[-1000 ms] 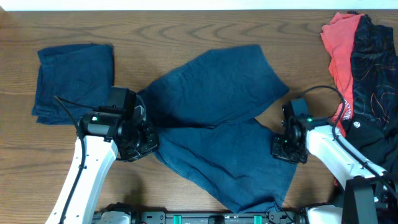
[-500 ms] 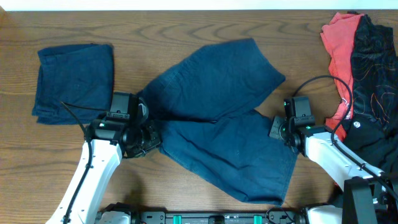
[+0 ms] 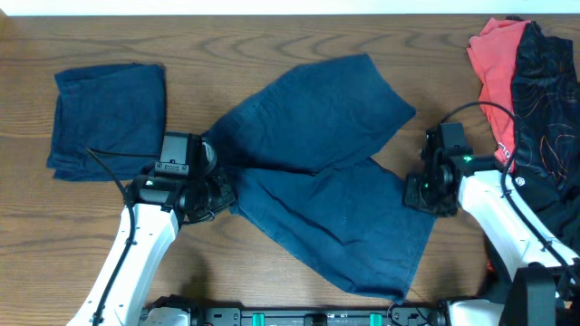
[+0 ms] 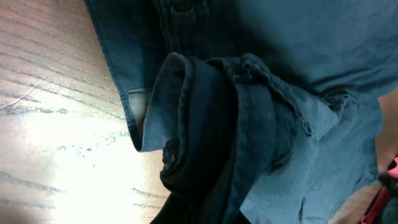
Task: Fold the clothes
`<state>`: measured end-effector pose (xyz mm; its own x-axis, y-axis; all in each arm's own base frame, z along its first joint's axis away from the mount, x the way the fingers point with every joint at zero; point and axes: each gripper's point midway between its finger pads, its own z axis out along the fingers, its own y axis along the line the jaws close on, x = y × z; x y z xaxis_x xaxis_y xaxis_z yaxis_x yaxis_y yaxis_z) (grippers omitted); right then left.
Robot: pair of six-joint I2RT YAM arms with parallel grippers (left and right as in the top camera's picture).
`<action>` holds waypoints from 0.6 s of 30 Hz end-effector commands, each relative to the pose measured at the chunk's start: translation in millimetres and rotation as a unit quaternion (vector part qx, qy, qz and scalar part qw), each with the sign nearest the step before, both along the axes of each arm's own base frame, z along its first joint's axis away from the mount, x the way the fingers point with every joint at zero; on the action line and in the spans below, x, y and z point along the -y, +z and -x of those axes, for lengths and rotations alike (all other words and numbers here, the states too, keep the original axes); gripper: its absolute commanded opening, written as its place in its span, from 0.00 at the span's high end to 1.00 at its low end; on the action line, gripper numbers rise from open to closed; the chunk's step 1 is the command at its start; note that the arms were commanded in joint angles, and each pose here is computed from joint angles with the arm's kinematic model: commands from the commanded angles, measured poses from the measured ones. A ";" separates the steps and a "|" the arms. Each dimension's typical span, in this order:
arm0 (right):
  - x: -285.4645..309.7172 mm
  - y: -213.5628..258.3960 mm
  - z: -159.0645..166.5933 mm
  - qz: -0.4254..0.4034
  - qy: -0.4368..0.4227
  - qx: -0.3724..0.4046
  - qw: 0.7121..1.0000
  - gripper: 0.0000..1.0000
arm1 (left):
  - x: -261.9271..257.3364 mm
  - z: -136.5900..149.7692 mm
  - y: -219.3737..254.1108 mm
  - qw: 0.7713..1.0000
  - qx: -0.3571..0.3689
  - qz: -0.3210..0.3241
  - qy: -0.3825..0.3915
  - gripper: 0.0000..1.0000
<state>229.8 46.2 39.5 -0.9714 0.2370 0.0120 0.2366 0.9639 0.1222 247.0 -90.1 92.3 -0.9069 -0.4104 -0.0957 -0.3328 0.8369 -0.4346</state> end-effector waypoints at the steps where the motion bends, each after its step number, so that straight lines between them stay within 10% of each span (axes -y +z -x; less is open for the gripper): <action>1: -24.9 13.3 24.7 -0.047 0.033 -0.032 0.998 0.51 | -2.3 -0.4 -0.2 1.000 0.000 -0.004 0.007 0.94; 18: -62.9 -9.6 153.0 -0.005 0.134 -0.196 0.971 0.44 | -2.8 2.8 -1.3 1.000 -0.007 -0.005 0.007 0.94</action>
<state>87.8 107.1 30.7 -0.9239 -0.0620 0.3776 -0.0181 0.9928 0.1188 244.5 -89.7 91.5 -0.9078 -0.4105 -0.0863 -0.3379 0.8374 -0.4297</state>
